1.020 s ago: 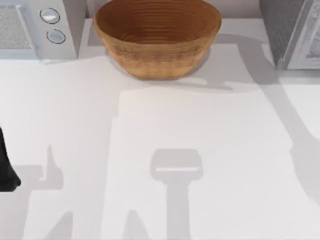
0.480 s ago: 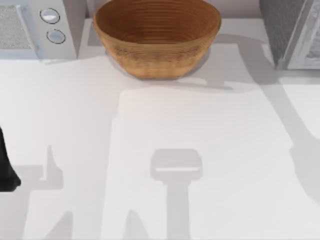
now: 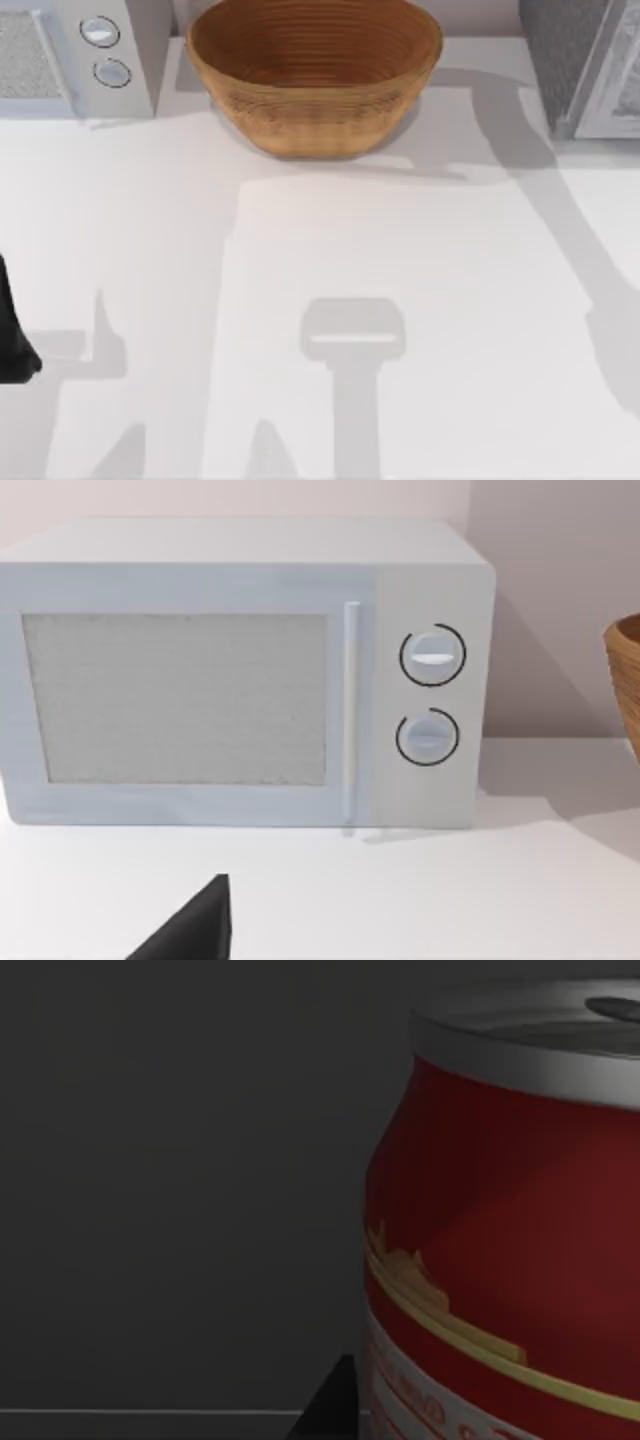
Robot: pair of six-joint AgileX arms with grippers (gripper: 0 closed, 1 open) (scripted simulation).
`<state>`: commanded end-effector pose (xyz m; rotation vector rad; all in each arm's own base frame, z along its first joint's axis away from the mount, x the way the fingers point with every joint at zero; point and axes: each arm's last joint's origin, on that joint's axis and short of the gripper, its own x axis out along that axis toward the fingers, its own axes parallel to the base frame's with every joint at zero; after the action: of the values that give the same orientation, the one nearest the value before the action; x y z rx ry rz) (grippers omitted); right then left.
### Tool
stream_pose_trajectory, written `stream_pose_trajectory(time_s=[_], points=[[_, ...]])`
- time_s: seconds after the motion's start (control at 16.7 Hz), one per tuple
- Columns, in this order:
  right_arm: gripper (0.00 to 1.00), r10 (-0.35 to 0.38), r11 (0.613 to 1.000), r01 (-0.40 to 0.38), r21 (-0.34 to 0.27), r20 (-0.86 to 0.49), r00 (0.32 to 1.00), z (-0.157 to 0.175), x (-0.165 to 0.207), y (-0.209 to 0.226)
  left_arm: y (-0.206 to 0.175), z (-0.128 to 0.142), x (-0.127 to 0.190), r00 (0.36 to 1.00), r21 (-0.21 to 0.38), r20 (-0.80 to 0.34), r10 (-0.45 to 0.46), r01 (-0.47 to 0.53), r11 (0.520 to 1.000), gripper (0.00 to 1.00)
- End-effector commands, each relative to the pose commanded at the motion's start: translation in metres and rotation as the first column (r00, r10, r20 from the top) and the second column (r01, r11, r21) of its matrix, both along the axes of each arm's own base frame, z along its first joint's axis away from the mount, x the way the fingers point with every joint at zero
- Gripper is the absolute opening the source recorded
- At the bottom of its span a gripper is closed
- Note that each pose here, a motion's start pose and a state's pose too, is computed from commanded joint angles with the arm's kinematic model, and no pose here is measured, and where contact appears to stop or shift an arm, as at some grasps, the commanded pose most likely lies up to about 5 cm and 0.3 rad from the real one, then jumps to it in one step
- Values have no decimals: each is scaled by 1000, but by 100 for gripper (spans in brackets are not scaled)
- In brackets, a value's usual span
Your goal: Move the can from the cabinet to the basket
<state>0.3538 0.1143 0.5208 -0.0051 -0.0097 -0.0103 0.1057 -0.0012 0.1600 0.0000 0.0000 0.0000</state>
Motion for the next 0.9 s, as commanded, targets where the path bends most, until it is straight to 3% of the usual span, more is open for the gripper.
stream_pose_trajectory(time_s=[0.48, 0.9], points=[[0, -1, 1000, 1, 6, 5, 1000, 45, -140, -3, 0, 0, 0, 1000, 0, 0, 0, 0, 1000, 100], [0, -2, 1000, 2, 5, 0, 1000, 45, -151, -6, 0, 0, 0, 1000, 0, 0, 0, 0, 1000, 100]])
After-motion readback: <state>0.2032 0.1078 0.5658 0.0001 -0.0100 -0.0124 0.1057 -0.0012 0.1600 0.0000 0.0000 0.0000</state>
